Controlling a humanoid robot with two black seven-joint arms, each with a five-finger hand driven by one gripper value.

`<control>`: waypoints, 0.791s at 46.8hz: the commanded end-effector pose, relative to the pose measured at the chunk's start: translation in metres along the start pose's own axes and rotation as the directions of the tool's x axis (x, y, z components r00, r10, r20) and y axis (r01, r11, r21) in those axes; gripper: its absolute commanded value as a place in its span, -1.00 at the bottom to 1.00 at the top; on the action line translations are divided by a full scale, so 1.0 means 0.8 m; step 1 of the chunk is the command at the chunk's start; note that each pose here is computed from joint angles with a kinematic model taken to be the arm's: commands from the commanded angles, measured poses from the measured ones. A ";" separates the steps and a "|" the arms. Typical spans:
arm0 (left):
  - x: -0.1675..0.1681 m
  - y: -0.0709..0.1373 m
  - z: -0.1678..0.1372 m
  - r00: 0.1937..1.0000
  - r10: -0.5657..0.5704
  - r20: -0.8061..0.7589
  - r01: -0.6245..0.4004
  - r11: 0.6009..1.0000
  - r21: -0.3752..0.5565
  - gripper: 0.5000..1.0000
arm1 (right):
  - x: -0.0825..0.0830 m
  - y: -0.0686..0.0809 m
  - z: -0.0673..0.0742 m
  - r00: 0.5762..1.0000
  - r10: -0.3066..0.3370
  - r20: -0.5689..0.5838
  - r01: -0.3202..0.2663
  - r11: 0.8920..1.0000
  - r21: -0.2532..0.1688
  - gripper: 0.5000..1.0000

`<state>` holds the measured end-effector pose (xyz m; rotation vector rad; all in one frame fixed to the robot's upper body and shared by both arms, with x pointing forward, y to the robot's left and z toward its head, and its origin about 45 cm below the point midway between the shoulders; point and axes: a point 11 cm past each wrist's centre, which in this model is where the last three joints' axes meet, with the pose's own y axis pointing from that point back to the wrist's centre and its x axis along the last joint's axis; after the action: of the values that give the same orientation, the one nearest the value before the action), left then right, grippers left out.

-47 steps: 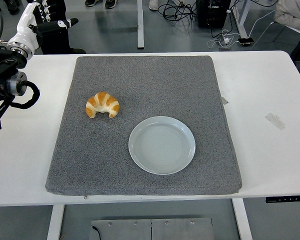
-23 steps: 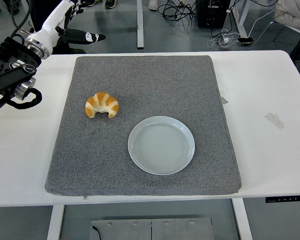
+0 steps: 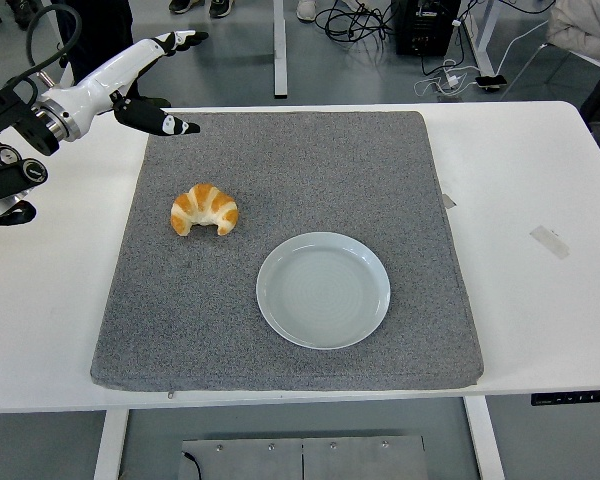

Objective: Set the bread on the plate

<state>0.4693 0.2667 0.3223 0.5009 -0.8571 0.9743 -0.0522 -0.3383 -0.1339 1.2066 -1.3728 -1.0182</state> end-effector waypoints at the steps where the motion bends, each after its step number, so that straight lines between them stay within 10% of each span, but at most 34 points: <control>1: 0.006 0.014 -0.017 1.000 -0.012 0.009 0.011 0.999 0.038 0.91 | 0.000 0.000 0.000 1.000 0.000 0.000 0.000 1.000 0.000 1.00; 37: -0.073 0.027 -0.023 0.971 -0.195 0.139 0.183 0.978 0.097 0.91 | 0.000 0.000 0.000 1.000 0.000 0.000 0.000 1.000 -0.001 1.00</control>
<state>0.4437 0.2626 0.2677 0.7166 -0.8738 0.8246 -0.0520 -0.3383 -0.1339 1.2064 -1.3727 -1.0181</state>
